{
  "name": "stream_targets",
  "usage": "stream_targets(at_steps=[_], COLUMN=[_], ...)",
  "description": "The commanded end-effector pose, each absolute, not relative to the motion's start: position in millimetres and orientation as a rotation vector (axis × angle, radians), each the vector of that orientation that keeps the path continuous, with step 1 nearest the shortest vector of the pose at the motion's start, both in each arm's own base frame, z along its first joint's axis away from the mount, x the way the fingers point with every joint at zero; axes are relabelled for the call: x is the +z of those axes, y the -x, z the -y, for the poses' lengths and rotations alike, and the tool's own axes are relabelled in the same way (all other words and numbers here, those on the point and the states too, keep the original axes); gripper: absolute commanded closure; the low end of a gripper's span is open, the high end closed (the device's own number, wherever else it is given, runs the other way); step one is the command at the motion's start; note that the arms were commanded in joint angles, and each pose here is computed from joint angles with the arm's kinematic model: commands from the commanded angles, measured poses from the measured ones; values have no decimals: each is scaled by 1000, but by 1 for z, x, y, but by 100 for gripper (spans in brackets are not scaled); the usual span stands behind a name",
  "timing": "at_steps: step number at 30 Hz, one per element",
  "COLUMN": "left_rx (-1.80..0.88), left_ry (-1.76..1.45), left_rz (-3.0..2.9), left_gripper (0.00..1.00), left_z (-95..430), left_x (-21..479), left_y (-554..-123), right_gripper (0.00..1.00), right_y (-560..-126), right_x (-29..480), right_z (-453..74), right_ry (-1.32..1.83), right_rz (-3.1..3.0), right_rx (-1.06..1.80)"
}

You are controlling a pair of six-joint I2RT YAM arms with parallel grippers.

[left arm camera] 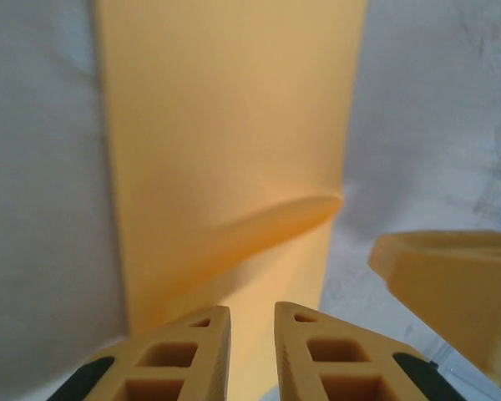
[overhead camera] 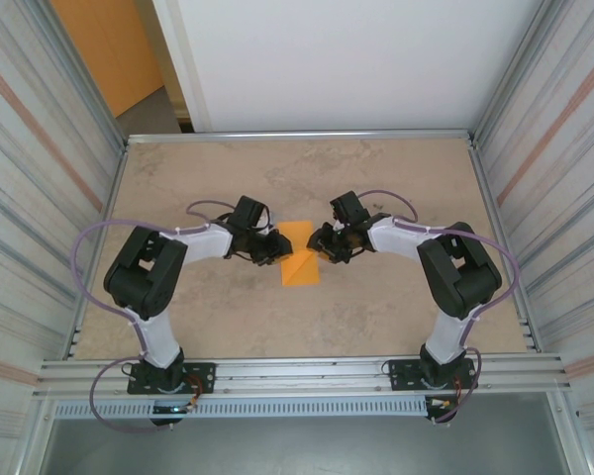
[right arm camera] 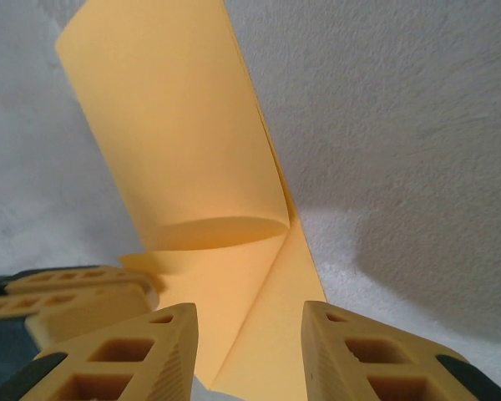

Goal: Fold a paper plane with a square sheet of paper (pick it up from the middle)
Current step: Fold the triangle a second time at the center of the table.

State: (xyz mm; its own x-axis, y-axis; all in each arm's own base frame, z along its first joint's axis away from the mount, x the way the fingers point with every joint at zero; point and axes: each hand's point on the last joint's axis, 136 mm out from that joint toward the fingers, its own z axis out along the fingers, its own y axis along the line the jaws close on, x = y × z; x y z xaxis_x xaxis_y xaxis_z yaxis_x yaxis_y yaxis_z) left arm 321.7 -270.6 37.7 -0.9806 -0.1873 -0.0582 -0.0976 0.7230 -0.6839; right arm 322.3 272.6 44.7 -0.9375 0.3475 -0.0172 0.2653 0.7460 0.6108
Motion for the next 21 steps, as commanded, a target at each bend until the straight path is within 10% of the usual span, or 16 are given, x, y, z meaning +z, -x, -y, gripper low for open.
stream_targets(at_steps=[1, 21], left_rx=[-1108, -1015], left_ry=[288, 389], left_rz=[-2787, -2884], left_gripper=[78, 83], left_z=[264, 249], left_x=[32, 2], left_y=[-329, -315], right_gripper=[63, 66], right_y=[-327, -325], right_x=[41, 26], right_z=[-282, -297], right_ry=[-527, -536], right_rz=[-2808, -2862], right_rx=[977, 1003])
